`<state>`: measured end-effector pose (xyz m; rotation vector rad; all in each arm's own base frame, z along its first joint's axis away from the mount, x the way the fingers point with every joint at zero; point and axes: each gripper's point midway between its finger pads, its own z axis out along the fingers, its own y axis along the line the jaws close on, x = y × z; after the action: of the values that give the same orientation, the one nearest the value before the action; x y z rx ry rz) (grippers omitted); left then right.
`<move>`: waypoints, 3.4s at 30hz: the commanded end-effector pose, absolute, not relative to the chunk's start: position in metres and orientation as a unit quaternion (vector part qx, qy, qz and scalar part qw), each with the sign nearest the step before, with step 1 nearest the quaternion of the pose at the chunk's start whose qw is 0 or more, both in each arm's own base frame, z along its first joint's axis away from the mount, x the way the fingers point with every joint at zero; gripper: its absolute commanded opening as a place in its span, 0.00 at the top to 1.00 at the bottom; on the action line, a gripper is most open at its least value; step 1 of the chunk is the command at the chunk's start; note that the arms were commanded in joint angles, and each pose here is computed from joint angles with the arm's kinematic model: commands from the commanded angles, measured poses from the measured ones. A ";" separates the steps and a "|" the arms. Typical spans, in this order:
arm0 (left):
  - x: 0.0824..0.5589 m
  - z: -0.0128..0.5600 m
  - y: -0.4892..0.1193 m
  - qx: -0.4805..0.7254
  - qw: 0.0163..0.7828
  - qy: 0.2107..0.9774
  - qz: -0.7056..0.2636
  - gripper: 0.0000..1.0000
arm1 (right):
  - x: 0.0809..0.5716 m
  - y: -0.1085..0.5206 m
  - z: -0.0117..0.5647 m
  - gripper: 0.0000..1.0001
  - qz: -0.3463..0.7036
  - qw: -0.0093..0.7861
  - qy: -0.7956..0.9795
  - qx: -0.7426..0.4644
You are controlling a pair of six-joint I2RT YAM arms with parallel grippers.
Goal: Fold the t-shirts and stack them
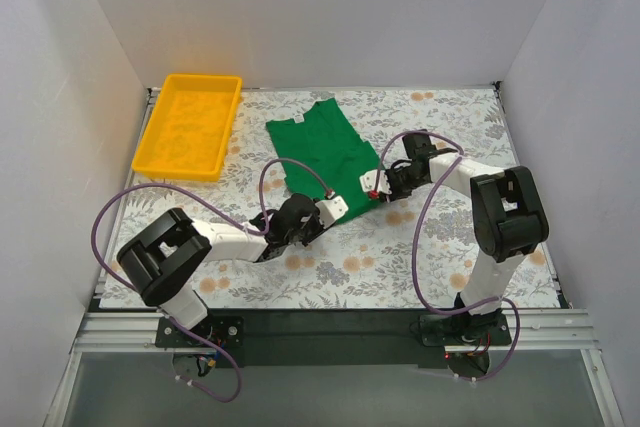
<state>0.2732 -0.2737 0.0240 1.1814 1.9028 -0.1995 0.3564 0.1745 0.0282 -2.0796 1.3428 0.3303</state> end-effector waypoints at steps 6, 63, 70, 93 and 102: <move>0.235 0.014 -0.271 0.527 0.396 0.740 -0.135 0.89 | 0.324 0.159 0.005 0.99 0.129 0.275 0.509 -0.805; 0.260 0.111 -0.236 0.273 0.456 0.798 -0.284 1.00 | 0.364 0.269 0.137 0.99 0.284 0.301 0.577 -0.704; 0.285 0.102 -0.222 0.221 0.457 0.817 -0.272 1.00 | 0.378 0.276 0.121 0.99 0.282 0.289 0.606 -0.685; 0.343 0.160 -0.179 -0.022 0.452 0.856 -0.249 0.37 | 0.435 0.243 0.138 0.46 0.285 0.354 0.811 -0.367; 0.293 0.106 -0.202 -0.026 0.343 0.880 -0.327 0.46 | 0.370 0.212 0.094 0.47 0.351 0.257 0.820 -0.371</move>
<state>0.3025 -0.2069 0.1284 -0.0071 2.2016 -0.8619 0.3836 0.2054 0.0889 -0.9864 2.2330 0.8901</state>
